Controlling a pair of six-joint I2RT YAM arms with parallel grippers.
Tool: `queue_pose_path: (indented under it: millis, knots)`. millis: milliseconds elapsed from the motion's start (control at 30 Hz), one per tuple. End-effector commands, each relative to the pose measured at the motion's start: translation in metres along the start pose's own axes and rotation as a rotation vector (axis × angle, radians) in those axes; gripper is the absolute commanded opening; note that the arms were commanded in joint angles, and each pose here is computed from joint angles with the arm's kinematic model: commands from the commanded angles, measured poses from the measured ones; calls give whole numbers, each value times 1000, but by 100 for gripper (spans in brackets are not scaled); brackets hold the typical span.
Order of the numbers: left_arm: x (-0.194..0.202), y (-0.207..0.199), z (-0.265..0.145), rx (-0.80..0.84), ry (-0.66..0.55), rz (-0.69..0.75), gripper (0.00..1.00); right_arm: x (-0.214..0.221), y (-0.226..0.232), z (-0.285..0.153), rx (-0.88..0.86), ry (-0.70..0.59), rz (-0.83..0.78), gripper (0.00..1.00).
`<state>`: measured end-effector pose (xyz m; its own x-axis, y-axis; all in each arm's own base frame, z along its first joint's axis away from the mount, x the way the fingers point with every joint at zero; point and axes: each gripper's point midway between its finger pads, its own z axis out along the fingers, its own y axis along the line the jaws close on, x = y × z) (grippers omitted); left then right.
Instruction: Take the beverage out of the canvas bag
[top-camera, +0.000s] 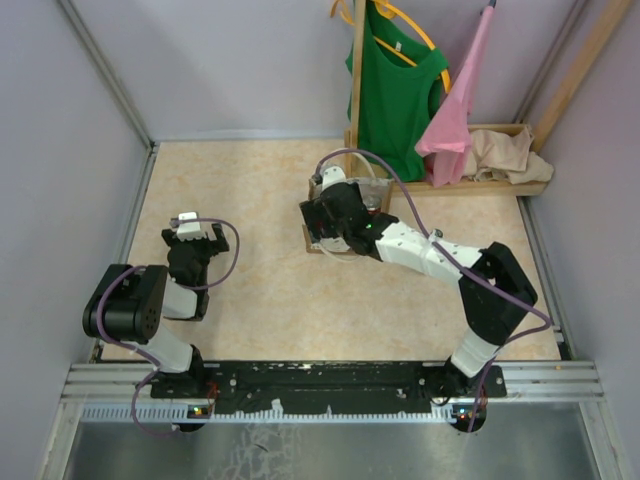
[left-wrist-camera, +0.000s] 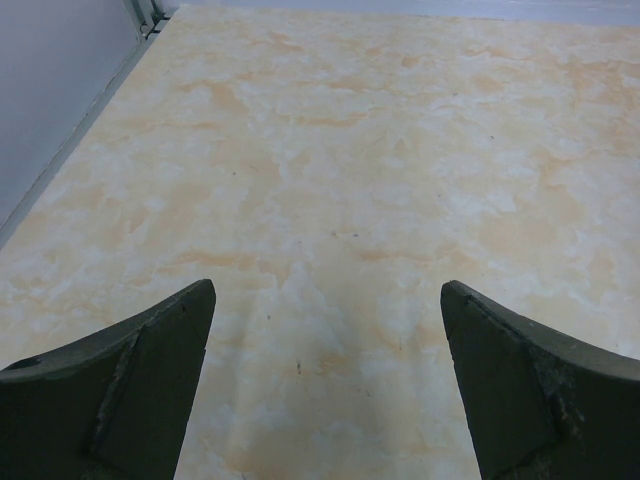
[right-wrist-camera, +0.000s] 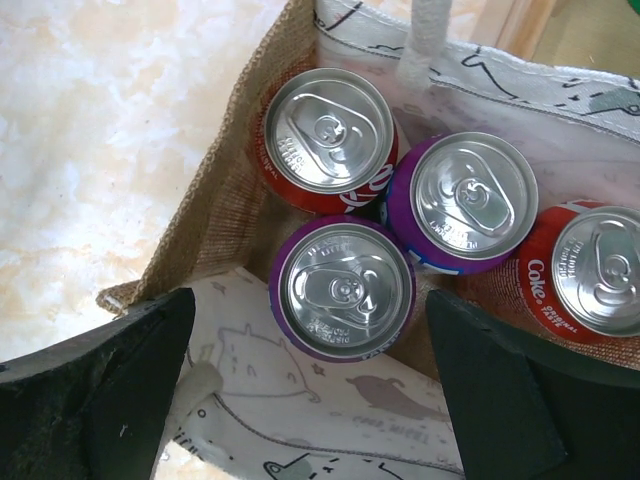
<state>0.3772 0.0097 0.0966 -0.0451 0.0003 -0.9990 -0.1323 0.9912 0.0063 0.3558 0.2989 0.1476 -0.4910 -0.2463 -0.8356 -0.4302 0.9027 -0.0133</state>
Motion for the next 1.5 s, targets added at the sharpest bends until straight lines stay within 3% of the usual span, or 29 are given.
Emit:
queue_pose_path:
  millis: [0, 300, 567, 867, 933, 967, 1000, 1033, 1233, 1467]
  knots:
    - [0, 1, -1, -3, -6, 3, 100, 13, 2, 5, 47, 49, -3, 99]
    - [0, 0, -1, -2, -5, 3, 100, 26, -1, 17, 58, 113, 49, 96]
    - [0, 1, -1, -3, -6, 4, 100, 35, -15, 26, 78, 148, 109, 74]
    - [0, 1, -1, -4, -5, 4, 100, 46, -22, 36, 128, 184, 93, 63]
    - [0, 1, -1, -2, -6, 4, 100, 46, -24, 37, 138, 190, 85, 53]
    - [0, 1, -1, -4, -6, 4, 100, 46, -25, 37, 143, 190, 82, 39]
    - [0, 1, -1, -3, -5, 3, 100, 46, -28, 37, 158, 186, 80, 3]
    - [0, 1, -1, -3, -5, 4, 100, 44, -30, 36, 172, 178, 76, 0]
    - [0, 0, -1, -2, -6, 4, 100, 17, -35, 21, 173, 104, 54, 0]
    - [0, 1, -1, -3, -5, 4, 100, -74, -38, -20, 143, -139, 46, 0]
